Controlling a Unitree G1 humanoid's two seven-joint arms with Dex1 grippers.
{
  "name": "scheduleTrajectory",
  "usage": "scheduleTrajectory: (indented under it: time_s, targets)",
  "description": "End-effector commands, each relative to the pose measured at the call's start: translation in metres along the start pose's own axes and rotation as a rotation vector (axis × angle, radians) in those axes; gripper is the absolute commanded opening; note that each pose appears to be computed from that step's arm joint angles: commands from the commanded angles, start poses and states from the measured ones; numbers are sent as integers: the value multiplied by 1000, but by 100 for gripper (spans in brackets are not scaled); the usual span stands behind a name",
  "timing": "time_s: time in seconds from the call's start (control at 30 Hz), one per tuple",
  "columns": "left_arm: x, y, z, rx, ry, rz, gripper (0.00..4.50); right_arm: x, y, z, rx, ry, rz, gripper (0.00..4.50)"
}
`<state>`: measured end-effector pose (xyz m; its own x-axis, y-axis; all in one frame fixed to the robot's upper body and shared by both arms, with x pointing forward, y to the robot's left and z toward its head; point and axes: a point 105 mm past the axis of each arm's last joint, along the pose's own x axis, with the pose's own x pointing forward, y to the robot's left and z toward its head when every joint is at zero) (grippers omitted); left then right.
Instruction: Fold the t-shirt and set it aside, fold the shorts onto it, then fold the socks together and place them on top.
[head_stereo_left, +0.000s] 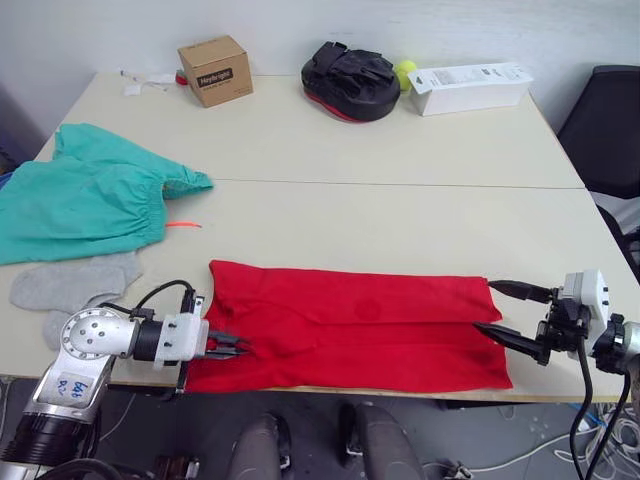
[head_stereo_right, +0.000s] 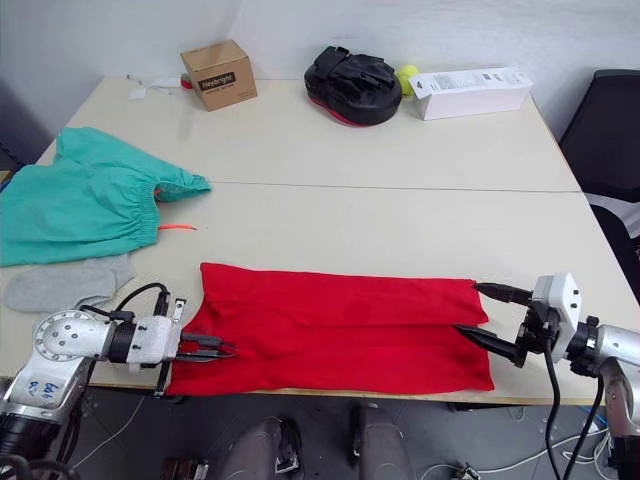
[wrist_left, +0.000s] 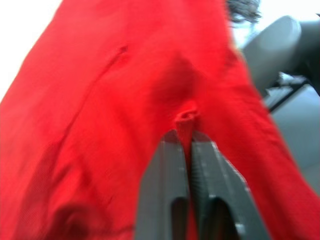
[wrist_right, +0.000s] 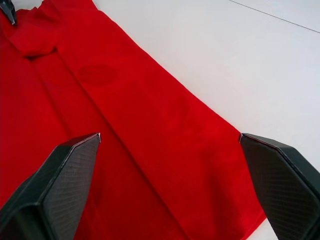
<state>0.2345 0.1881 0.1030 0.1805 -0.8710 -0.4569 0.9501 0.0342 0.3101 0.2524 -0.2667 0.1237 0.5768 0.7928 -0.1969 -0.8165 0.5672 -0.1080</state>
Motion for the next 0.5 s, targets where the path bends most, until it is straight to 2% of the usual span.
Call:
scheduleTrajectory:
  time_s: [0.03, 0.23, 0.33, 0.43, 0.5]
  targets:
    - [-15, 6, 12, -63, -20, 63, 158, -4, 0, 13, 19, -28, 13, 450]
    - [-48, 15, 20, -351, -74, 195, 358, -5, 3, 23, 14, -8, 70, 450]
    - [-63, 36, 22, -476, -166, 352, 446, -1, -5, 31, -10, -10, 56, 450]
    - [-70, 49, 23, -533, -211, 413, 446, 4, -9, 37, -3, 37, 94, 450]
    - [-75, 66, 24, -509, -219, 494, 446, 10, -18, 43, 4, 72, 94, 450]
